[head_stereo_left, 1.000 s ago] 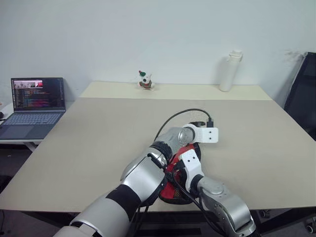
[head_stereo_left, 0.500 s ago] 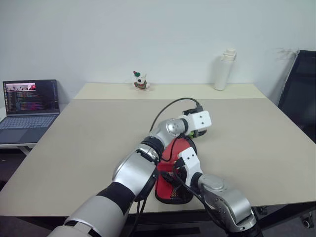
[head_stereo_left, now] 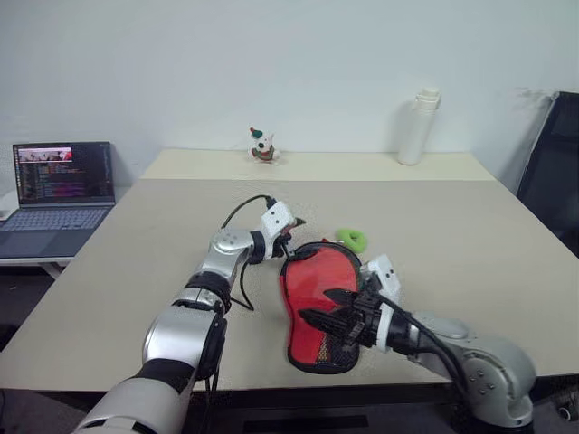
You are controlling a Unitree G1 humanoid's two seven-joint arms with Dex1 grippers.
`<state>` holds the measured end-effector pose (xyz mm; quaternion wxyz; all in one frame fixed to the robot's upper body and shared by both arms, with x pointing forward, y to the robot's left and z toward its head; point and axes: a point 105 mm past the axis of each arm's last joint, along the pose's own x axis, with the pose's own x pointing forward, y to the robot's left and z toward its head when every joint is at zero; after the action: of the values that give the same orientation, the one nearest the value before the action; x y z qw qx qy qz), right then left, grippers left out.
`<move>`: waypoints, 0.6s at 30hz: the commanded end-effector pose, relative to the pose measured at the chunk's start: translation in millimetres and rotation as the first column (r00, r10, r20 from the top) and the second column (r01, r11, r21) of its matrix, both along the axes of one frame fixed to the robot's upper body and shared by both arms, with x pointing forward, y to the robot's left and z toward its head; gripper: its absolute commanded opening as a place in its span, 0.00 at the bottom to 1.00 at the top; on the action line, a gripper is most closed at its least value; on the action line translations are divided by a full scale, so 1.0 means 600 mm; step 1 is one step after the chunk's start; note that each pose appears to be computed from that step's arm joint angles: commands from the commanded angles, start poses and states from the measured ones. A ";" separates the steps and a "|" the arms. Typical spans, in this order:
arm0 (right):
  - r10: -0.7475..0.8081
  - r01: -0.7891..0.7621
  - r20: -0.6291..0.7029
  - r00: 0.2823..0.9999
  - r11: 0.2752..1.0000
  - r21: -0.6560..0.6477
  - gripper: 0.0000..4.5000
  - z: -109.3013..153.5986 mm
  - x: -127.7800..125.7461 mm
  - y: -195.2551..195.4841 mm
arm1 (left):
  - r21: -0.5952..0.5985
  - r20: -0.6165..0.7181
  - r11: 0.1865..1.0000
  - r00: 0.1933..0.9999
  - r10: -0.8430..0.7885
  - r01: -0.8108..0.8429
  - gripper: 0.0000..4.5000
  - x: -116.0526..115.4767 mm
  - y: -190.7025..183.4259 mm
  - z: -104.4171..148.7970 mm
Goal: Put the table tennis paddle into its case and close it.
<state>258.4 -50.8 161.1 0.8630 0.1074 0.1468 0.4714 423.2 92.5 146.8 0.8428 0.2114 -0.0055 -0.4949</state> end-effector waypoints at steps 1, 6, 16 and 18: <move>-0.064 0.061 0.050 0.997 0.997 0.044 1.00 0.031 0.021 -0.028 | -0.049 0.028 0.998 0.999 -0.045 0.046 0.99 -0.007 -0.002 0.024; -0.126 0.122 0.089 0.988 0.991 0.048 1.00 0.060 0.057 -0.067 | -0.025 -0.003 0.992 0.992 -0.125 0.125 0.99 -0.026 -0.017 0.005; -0.451 0.465 0.148 0.880 0.882 -0.078 1.00 0.052 0.215 -0.139 | 0.118 -0.111 0.985 0.988 -0.112 0.125 0.99 -0.037 -0.034 -0.074; -0.467 0.482 0.144 0.872 0.871 -0.092 1.00 0.038 0.243 -0.133 | 0.113 -0.121 0.986 0.986 -0.111 0.124 0.99 -0.039 -0.036 -0.079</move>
<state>394.9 -132.2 176.0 0.9593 0.0702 0.1183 0.2466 400.6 69.7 104.3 0.7962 0.2300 0.0551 -0.5568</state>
